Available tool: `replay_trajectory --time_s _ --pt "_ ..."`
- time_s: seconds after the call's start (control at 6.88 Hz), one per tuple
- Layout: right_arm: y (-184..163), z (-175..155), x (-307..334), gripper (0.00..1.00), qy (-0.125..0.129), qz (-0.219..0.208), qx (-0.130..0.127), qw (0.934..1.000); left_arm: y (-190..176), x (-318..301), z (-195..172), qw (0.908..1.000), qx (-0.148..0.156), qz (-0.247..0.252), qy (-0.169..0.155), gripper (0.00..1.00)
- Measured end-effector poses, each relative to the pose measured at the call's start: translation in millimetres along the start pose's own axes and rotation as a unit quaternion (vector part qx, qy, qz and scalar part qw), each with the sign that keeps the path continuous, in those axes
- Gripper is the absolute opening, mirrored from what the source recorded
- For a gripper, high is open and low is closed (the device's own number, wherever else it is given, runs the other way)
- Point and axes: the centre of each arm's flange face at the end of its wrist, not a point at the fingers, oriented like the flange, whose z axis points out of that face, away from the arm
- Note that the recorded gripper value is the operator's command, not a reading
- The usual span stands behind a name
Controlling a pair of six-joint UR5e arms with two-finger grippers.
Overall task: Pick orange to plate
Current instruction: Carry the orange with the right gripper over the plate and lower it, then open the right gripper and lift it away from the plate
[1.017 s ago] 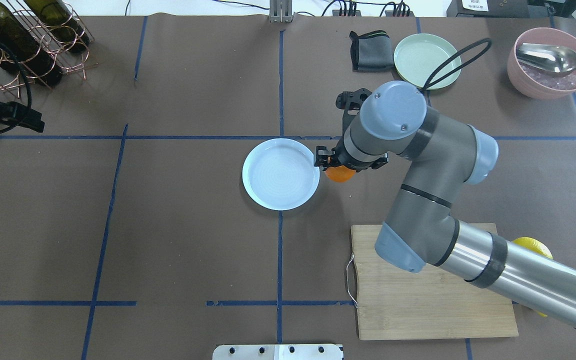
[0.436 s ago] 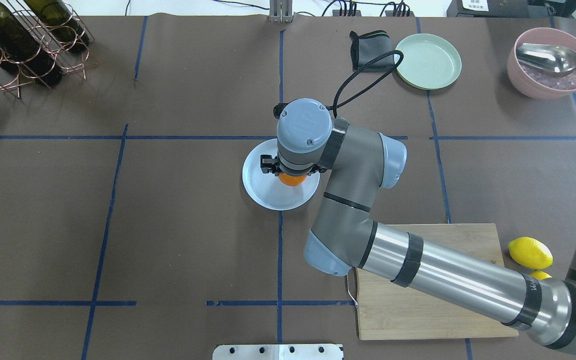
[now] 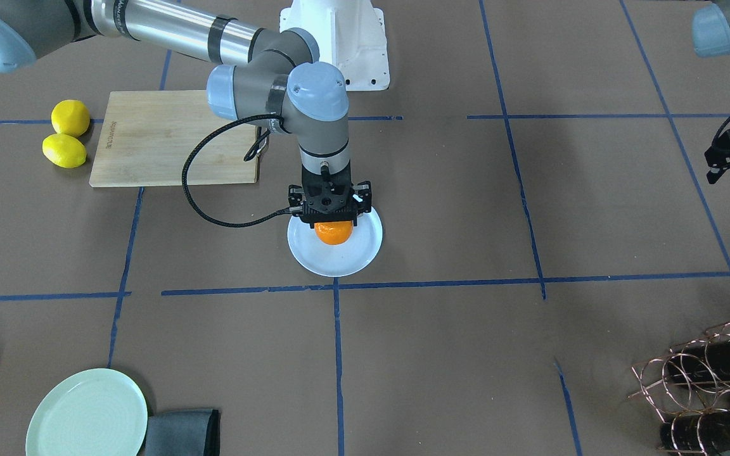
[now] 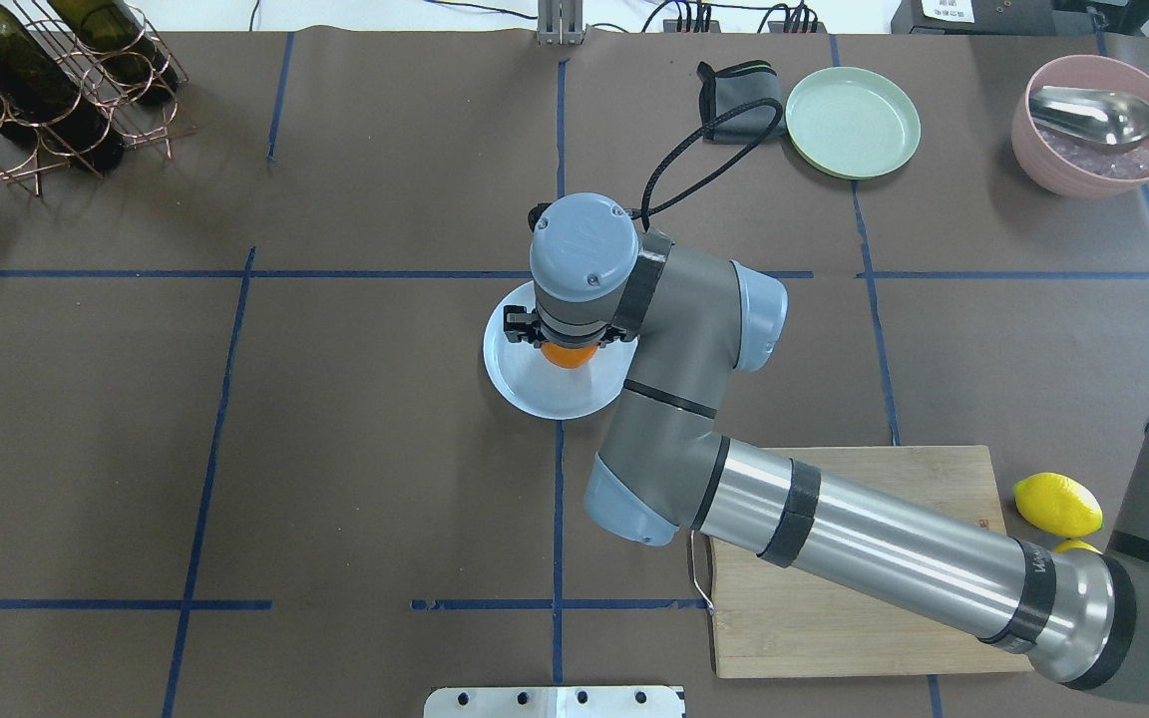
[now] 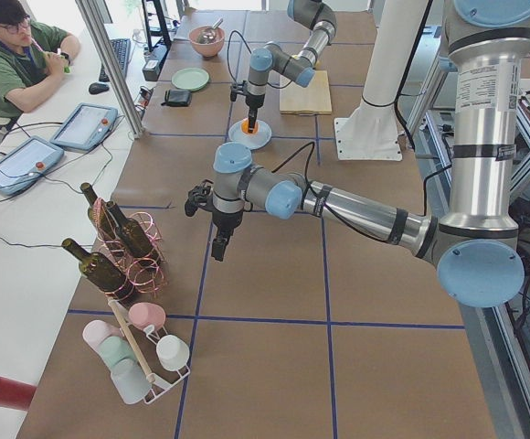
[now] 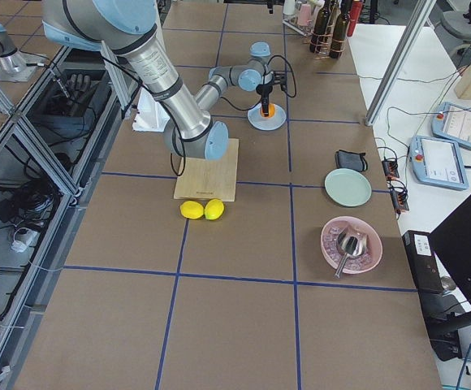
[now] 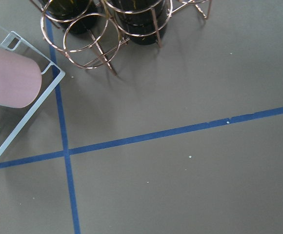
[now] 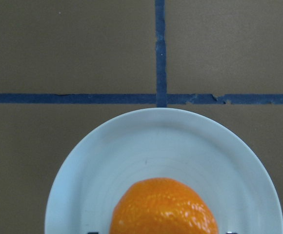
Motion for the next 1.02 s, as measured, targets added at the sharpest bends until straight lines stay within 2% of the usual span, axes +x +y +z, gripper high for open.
replay_trajectory --time_s 0.44,0.58,0.73,0.87,1.02 --pt "-5 -16 0 1.00 0.000 0.000 0.001 1.0000 5 -11 4 1.0000 -0.005 0.000 -0.004 1.00" --pt "-13 -37 12 1.00 0.017 0.000 0.000 0.9999 7 -16 5 1.0000 -0.007 0.003 -0.006 1.00" --pt "-20 -66 33 1.00 0.045 -0.014 -0.003 0.9989 10 -28 4 0.9998 -0.009 0.012 -0.010 1.00" --pt "-30 -97 77 1.00 0.070 -0.038 -0.009 0.9968 14 -52 2 0.9995 -0.016 0.023 -0.018 1.00" --pt "-44 -124 136 1.00 0.078 -0.058 -0.019 0.9951 18 -82 -3 0.9987 -0.030 0.031 -0.028 1.00"
